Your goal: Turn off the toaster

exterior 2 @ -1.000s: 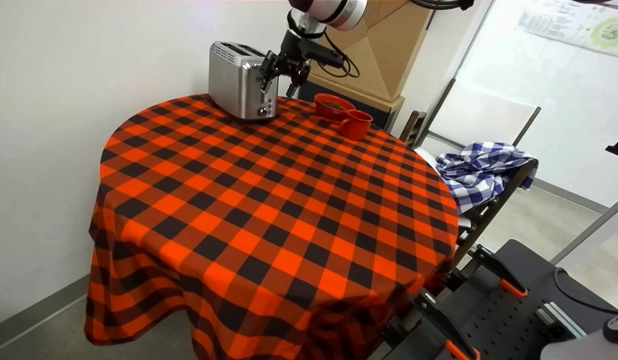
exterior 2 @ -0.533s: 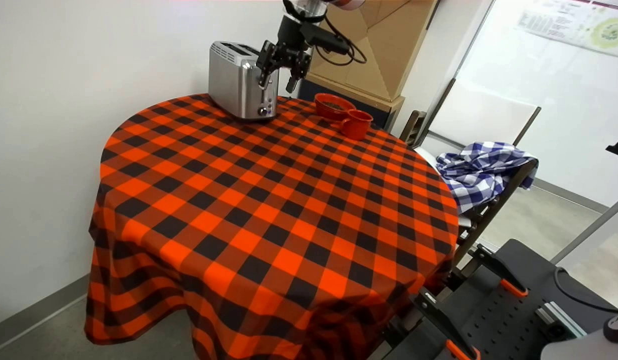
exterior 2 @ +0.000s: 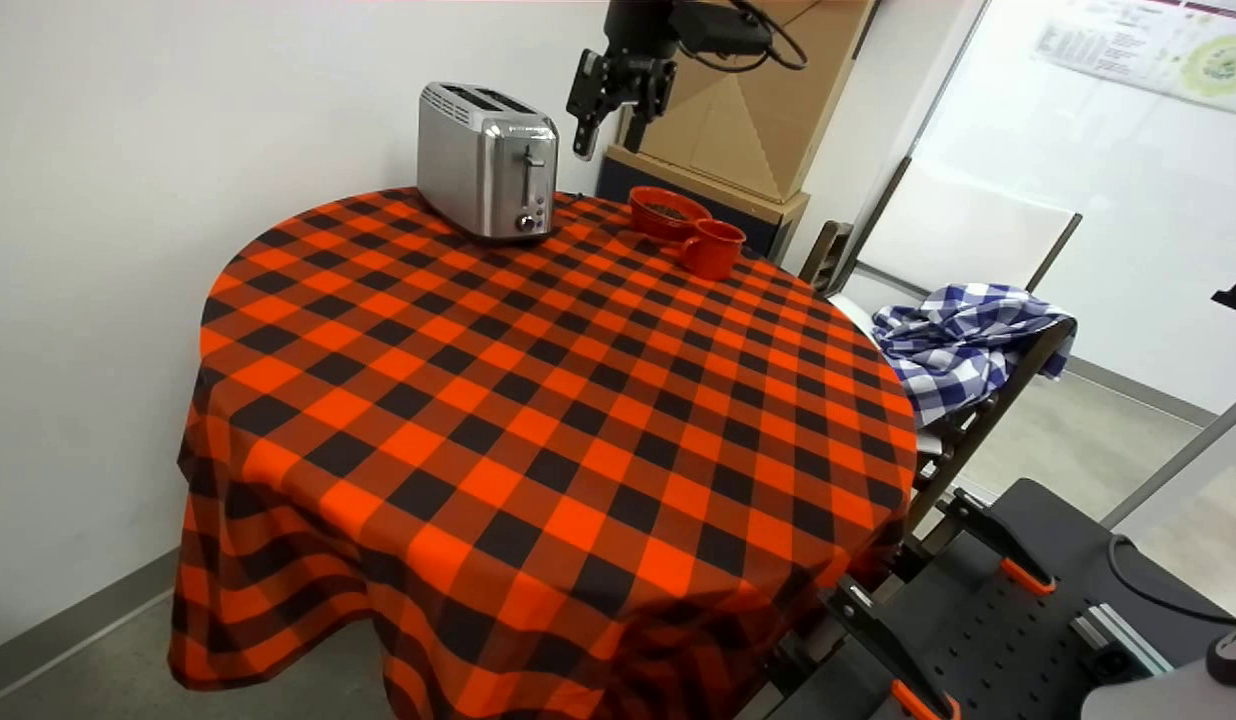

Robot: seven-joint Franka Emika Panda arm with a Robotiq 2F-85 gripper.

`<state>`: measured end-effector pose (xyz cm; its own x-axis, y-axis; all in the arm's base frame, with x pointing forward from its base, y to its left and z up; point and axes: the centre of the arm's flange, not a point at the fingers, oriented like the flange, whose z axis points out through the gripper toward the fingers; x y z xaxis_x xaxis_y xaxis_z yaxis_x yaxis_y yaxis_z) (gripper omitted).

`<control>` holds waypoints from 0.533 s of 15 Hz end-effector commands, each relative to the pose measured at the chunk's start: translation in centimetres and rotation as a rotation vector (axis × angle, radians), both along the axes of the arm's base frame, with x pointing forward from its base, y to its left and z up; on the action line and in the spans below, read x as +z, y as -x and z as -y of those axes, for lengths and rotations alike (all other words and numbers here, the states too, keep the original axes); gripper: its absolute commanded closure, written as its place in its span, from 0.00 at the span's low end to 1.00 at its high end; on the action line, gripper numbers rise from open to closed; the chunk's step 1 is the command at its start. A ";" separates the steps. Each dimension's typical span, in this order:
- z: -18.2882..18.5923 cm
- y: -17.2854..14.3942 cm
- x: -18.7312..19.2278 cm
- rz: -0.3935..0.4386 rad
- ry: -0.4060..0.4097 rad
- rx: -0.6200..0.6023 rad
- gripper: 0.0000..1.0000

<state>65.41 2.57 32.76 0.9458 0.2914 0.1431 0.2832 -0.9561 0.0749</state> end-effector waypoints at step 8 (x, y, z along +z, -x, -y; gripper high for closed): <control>2.0 17.4 8.1 0.018 -0.016 -0.020 0.00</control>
